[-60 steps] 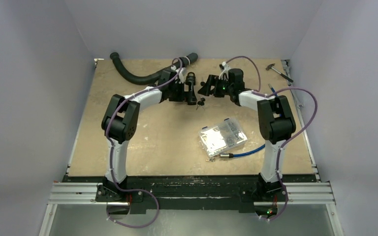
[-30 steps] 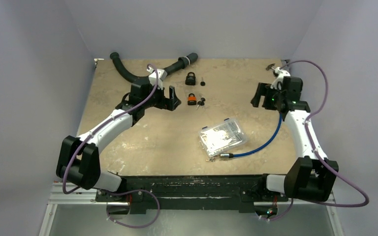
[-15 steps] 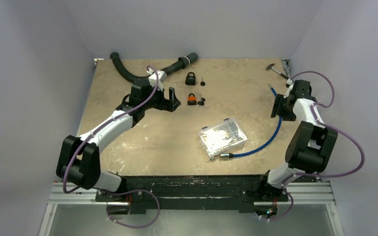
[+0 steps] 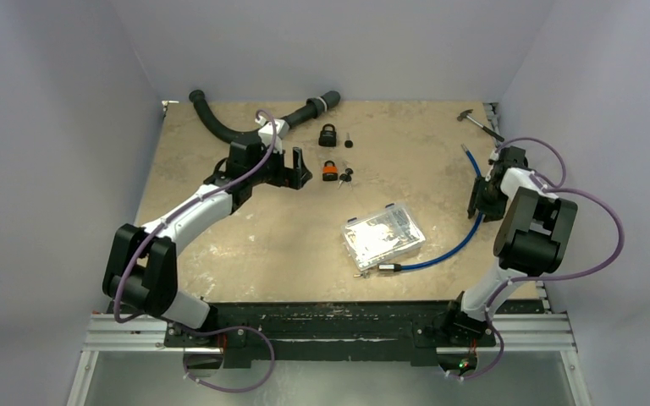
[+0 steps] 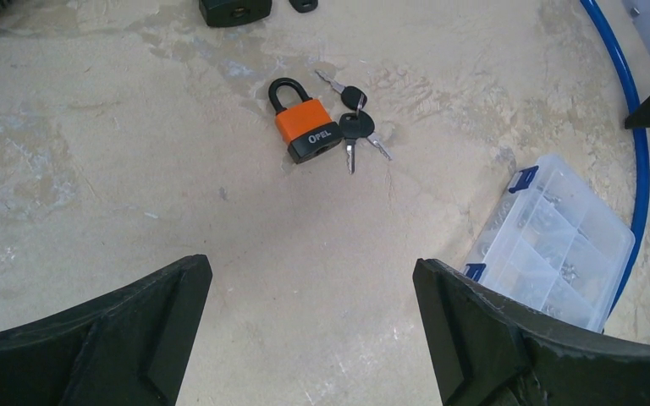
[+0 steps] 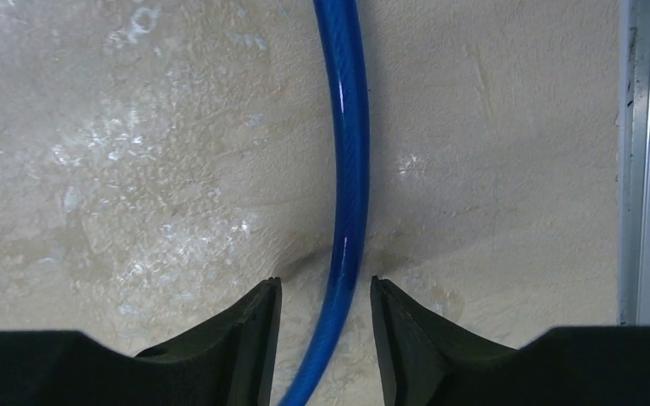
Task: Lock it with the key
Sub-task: Pick up the lock from the center of the board.
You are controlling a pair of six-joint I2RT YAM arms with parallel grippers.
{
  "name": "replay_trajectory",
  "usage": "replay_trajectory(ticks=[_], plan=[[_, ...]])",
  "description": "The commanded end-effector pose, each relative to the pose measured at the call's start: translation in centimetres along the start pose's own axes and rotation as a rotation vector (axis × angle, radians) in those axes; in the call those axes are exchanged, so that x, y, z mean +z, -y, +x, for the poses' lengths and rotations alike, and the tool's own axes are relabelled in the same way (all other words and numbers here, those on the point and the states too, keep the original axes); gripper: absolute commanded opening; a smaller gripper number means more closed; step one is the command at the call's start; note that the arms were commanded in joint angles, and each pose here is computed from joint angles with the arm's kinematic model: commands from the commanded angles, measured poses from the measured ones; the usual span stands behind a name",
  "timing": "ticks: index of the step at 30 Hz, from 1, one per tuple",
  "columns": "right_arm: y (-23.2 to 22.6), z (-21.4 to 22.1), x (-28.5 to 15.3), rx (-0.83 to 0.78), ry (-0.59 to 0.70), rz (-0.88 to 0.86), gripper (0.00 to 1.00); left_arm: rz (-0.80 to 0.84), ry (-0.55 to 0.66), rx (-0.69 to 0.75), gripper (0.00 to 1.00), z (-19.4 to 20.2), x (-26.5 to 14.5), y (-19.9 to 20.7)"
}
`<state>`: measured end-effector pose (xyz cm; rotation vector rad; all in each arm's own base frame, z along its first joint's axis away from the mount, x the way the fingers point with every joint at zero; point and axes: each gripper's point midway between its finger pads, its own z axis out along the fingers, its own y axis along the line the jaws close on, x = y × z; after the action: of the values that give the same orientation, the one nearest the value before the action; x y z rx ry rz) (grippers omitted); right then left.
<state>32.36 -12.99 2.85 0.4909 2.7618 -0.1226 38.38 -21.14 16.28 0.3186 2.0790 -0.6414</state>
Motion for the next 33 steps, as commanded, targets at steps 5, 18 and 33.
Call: replay_trajectory(ticks=[5,18,33], plan=[[0.6,-0.3,0.9,0.020,-0.007,0.027,0.32,-0.006,0.054,0.008,1.00,-2.9,0.8,0.0],[-0.1,-1.5,-4.9,0.013,0.103,-0.054,0.00,-0.002,0.053,0.014,1.00,-3.5,1.8,-0.1],[-4.5,-6.4,-17.2,-0.154,0.500,-0.304,0.00,0.054,0.098,0.036,1.00,-5.0,0.8,1.3]])
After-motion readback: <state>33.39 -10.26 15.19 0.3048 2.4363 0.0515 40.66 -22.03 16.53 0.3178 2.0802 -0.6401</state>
